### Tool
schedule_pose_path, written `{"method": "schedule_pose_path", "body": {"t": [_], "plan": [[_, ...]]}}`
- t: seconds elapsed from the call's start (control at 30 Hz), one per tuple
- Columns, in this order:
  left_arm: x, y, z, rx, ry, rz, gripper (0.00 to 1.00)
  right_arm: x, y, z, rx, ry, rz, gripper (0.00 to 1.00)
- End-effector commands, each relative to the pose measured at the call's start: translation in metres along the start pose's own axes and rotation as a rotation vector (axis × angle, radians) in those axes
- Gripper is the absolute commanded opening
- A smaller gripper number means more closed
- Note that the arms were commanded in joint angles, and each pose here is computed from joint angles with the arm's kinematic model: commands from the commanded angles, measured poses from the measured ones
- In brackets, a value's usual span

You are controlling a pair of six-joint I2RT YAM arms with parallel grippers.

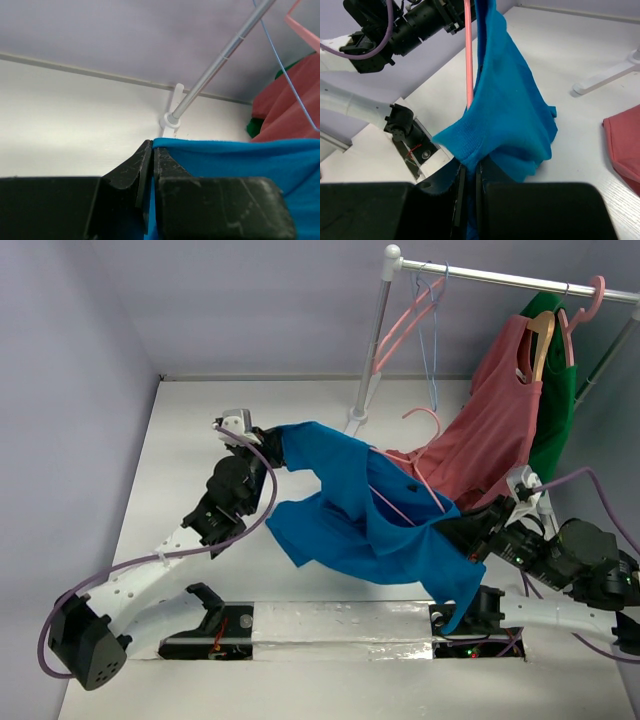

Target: Place the t-shirt on the hanger

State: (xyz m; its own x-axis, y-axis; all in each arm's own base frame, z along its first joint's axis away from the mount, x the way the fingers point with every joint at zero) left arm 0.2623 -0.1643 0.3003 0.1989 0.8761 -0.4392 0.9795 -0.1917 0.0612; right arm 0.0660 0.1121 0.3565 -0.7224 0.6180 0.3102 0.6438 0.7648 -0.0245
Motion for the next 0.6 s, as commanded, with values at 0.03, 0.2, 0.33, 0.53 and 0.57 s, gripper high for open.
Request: {"method": "schedule_pose_path", "body": {"t": [0.03, 0.2, 0.33, 0.53, 0.57], "plan": [[0.006, -0.004, -0.026, -0.075, -0.081, -0.04, 0.0, -0.002, -0.017, -0.029, -0.122, 0.05, -0.023, 0.0], [0.01, -0.009, -0.025, -0.073, -0.099, -0.056, 0.0, -0.009, -0.023, -0.03, -0.106, 0.05, 0.022, 0.0], [0.009, -0.018, -0.023, -0.068, -0.129, -0.008, 0.26, -0.013, -0.018, -0.018, -0.033, 0.033, 0.084, 0.0], [0.008, -0.046, -0.029, -0.072, -0.217, 0.088, 0.6, -0.028, -0.02, 0.003, 0.057, 0.05, 0.207, 0.0], [0.009, -0.048, -0.029, -0.071, -0.225, 0.088, 0.6, -0.031, -0.021, 0.006, 0.069, 0.054, 0.23, 0.0]]}}
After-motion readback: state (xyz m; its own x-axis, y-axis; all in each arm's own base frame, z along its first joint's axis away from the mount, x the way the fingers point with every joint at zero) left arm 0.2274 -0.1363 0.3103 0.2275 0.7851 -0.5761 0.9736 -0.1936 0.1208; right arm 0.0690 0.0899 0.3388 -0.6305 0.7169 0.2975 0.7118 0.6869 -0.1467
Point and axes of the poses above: each gripper's point midway between its finger pads, its own y axis out along the fingers, its own x axis along the line the jaws close on, z = x × y, the point moved 6 cm from there along -y, back along the fingers, and after that the axes turned 3 degrees about -y, right-handed, at the moved point
